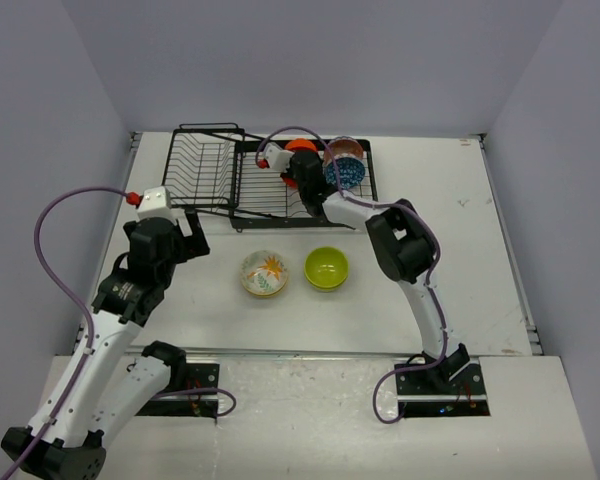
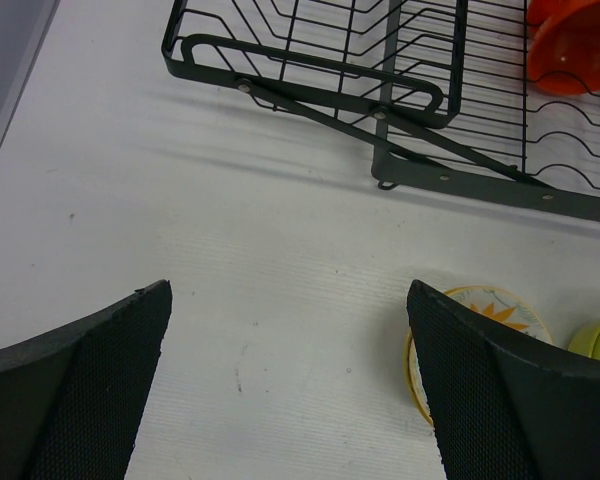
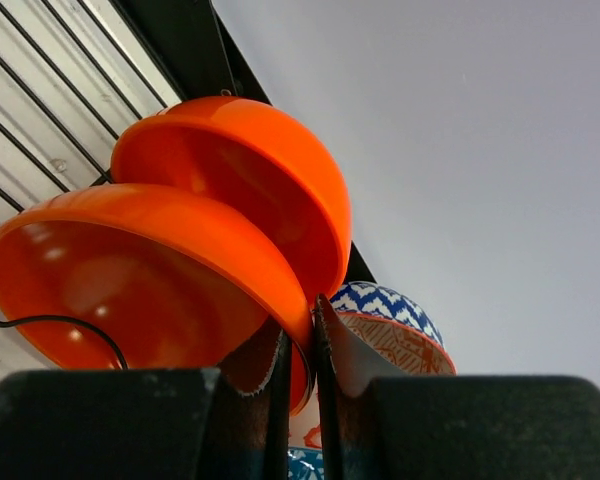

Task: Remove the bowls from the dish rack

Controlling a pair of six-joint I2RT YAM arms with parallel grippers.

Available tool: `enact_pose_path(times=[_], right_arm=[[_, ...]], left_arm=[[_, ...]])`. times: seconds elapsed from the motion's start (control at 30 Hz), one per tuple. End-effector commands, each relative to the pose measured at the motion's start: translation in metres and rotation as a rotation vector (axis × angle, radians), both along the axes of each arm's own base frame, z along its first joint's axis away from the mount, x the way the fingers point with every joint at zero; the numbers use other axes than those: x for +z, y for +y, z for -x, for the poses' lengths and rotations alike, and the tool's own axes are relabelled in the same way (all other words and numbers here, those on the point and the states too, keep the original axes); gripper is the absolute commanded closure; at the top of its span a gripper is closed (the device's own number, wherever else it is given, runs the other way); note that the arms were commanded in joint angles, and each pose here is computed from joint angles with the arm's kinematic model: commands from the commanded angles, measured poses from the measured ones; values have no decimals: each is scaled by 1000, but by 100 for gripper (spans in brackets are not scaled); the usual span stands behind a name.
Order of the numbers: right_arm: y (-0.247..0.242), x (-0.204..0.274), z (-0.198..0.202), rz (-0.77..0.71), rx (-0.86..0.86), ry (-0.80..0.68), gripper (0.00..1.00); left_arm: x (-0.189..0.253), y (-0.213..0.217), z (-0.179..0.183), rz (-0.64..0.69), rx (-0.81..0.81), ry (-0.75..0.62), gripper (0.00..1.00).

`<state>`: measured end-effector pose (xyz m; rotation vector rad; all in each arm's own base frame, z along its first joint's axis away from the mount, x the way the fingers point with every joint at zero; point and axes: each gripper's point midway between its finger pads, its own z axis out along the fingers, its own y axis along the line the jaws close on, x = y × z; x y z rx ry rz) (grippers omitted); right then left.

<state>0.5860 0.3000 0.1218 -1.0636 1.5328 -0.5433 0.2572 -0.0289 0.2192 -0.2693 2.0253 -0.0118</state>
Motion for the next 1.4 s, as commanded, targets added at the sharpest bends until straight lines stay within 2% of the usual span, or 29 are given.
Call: enact_pose_path(times=[0.0,0.6,0.83,0.93,1.37], right_arm=[[6,36,1,-28,0,-121,100],[4,74,7,-80,-75,-297,100],[7,89,22,-110,-36,-279,100],[6,111,34,-164,-6,-261,100],[-5,153,60,-330,11,-208,100]], left_arm=[[16,1,-5,0,-7,-64,0],[19,3,-4,2,-2,-76,0],[19,3,-4,1,-2,-76,0],[18,3,-4,1,-2,-74,0],[16,7,-4,-4,16,-67,0]])
